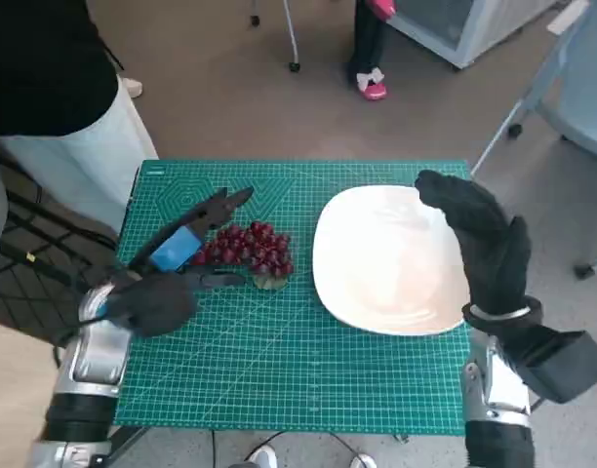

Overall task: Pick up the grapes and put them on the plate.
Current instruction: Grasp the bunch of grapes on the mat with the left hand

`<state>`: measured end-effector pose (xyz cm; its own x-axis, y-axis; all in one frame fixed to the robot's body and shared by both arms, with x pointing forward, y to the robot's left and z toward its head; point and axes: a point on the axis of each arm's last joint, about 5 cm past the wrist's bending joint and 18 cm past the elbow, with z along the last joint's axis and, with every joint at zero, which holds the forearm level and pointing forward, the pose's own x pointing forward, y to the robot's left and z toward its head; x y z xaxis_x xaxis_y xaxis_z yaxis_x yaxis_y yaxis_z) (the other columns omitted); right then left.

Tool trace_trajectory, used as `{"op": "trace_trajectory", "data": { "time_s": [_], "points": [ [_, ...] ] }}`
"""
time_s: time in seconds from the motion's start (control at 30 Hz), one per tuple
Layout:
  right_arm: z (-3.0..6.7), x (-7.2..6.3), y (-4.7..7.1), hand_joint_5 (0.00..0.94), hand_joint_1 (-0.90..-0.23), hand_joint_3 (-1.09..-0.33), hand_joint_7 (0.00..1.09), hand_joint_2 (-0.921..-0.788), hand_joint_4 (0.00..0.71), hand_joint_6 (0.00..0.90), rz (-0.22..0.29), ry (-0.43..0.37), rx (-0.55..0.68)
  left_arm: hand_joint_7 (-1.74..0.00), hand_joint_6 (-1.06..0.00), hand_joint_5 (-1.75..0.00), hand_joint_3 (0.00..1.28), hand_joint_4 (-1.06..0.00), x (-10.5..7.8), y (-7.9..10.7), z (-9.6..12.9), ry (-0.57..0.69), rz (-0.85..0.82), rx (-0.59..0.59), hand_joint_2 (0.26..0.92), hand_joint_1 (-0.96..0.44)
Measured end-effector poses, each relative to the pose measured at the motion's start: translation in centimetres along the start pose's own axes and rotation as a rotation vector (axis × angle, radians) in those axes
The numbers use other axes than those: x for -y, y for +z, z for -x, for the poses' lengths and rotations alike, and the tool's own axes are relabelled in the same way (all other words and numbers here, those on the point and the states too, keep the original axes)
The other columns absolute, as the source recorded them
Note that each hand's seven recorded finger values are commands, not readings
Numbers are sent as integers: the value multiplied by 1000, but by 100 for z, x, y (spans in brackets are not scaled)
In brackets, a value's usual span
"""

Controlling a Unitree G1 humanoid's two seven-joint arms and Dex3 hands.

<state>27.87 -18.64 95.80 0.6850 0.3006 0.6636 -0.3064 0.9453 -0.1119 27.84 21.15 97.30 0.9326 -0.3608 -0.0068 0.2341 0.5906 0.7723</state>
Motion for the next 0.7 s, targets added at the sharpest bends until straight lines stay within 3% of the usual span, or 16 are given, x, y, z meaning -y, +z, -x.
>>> {"op": "trace_trajectory", "data": {
  "time_s": [0.33,0.7],
  "points": [
    [5,-17,-16,0,-623,-882,503,-921,367,-1,-6,2,-6,-12,-207,1,4,1,56,311,-206,-34,-247,-211,718,-56],
    [8,-21,-17,1,-617,-884,504,-921,368,-1,-6,3,-6,-5,-207,1,10,1,94,367,-424,-118,-297,-290,736,9]
  ]
}}
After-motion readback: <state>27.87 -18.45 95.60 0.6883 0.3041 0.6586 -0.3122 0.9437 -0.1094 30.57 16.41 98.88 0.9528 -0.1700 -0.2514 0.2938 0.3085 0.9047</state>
